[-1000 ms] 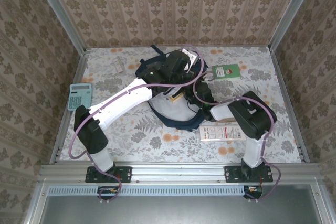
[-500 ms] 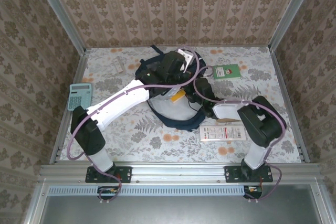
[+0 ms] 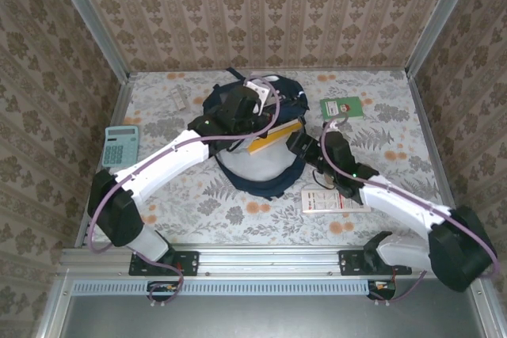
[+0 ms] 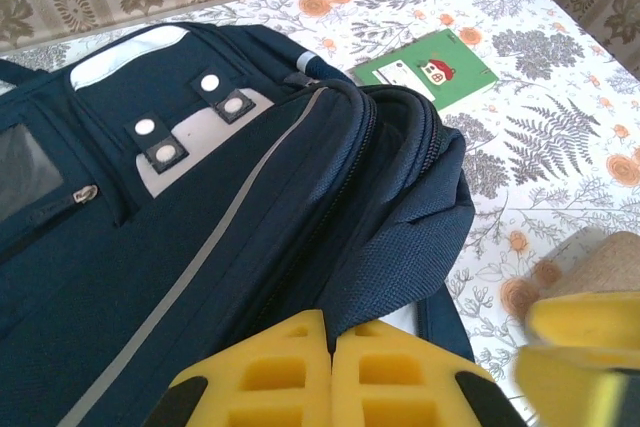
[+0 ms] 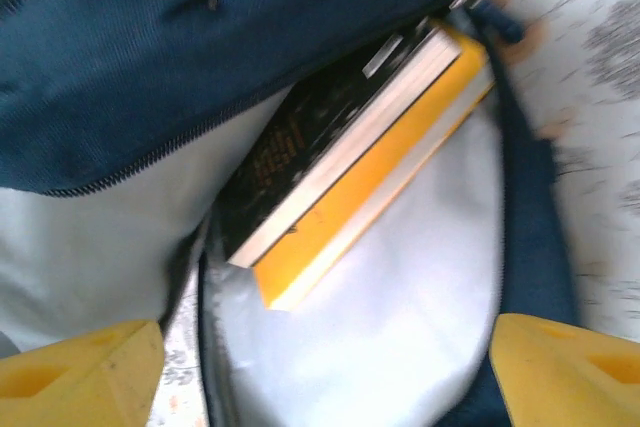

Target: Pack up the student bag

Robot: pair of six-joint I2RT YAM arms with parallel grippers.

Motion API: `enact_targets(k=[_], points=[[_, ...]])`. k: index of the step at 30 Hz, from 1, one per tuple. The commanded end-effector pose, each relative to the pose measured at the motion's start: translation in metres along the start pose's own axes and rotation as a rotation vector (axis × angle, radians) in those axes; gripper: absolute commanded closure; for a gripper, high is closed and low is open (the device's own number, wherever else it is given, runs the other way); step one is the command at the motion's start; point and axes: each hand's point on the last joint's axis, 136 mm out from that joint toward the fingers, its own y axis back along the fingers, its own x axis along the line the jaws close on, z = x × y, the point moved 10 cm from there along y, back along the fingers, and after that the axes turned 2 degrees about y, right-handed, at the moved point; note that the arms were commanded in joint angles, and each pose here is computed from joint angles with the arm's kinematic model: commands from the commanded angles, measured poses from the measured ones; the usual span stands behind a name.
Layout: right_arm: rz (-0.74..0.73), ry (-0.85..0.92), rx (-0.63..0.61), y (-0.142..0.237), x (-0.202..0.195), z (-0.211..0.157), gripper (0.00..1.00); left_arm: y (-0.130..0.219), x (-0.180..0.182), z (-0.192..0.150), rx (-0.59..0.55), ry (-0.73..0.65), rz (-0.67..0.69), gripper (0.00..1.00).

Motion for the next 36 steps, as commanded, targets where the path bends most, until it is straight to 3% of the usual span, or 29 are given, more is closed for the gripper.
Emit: enact_targets(k=[1,7,10,14,20,26,36], points=[[-0.178,0.120,-0.051,0.017,-0.020,0.004,0.11,0.011,0.009,0.006,-0.079,0.056,0.021,1.00],[-0.288,0.164,-0.087,0.004,-0.025,0.034,0.18,0.012,0.010,-0.008,-0.083,0.078,-0.023,1.00],[-0.331,0.197,-0.098,-0.020,-0.029,0.050,0.32,0.012,0.009,-0.014,-0.082,0.086,-0.056,1.00],[-0.431,0.193,-0.094,-0.061,-0.046,0.073,0.62,0.007,0.009,-0.021,-0.077,0.096,-0.061,1.00],[-0.527,0.174,-0.049,-0.116,-0.067,0.101,0.61,0.004,0.005,-0.030,-0.068,0.090,-0.093,1.00],[-0.613,0.119,0.024,-0.157,-0.094,0.124,0.64,0.011,0.004,-0.011,-0.121,0.090,-0.090,1.00],[-0.630,0.084,0.141,-0.205,-0.118,0.130,0.62,0.005,0.001,0.007,-0.130,0.091,-0.120,1.00]])
